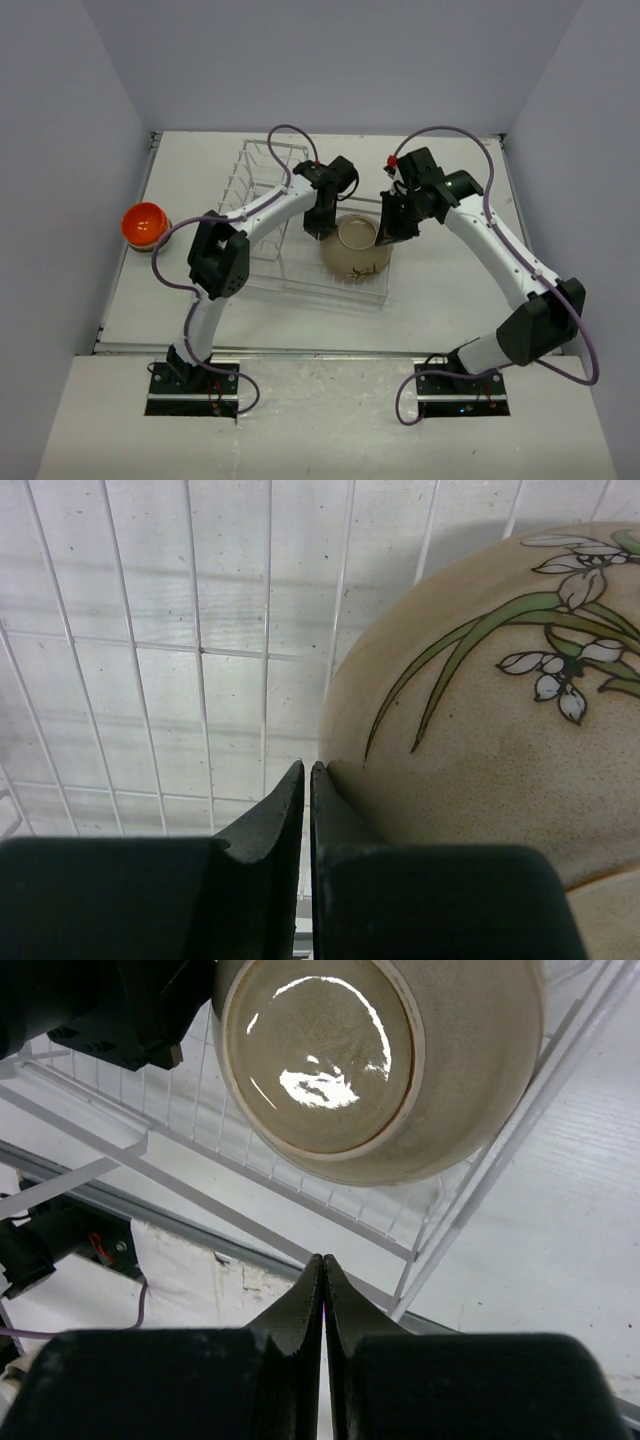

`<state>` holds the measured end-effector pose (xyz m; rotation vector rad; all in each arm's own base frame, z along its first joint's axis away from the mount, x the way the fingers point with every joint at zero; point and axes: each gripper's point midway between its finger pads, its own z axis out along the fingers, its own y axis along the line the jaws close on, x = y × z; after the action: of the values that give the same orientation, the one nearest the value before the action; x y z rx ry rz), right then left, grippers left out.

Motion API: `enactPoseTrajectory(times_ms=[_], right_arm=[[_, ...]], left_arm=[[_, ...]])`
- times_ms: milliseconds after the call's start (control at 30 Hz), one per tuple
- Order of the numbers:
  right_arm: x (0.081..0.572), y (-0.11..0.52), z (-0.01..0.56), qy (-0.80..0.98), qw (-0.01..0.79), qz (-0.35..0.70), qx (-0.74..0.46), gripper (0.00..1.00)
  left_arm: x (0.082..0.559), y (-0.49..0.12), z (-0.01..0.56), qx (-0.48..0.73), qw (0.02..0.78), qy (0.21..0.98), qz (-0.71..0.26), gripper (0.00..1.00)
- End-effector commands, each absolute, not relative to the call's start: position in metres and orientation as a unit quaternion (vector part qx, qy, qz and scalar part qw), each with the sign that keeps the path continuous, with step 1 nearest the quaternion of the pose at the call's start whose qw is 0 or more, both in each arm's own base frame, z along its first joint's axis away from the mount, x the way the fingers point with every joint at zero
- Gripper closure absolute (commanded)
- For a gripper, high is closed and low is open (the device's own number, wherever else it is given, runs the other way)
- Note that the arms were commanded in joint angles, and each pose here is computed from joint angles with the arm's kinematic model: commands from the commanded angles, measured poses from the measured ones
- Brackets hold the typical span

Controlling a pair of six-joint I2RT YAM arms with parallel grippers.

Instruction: Unload the bowls from the dish rack

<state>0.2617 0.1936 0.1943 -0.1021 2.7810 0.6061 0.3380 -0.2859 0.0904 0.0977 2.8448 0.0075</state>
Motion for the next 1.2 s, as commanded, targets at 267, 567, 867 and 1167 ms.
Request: enactPoseTrajectory(times_ms=[267, 567, 867, 1167], right_arm=[[0.277, 0.16, 0.226, 0.946, 0.246, 0.204, 0.053, 0.89], [0.29, 0.189, 0.237, 0.941, 0.209, 0.267, -0.002, 0.76], [0.251, 0.195, 0.209, 0.948, 0.164, 0.273, -0.014, 1.0], [0.226, 0.2, 0.167, 0.958, 0.122, 0.258, -0.024, 1.0]], left_arm=[[0.332, -0.295, 0.078, 0.049, 0.126, 0.991, -0.015, 0.96], [0.336, -0.29, 0.103, 0.045, 0.15, 0.988, -0.011, 0.94], [0.336, -0.283, 0.11, 0.041, 0.162, 0.986, -0.001, 0.94], [0.34, -0.282, 0.119, 0.037, 0.181, 0.983, 0.0, 0.88]])
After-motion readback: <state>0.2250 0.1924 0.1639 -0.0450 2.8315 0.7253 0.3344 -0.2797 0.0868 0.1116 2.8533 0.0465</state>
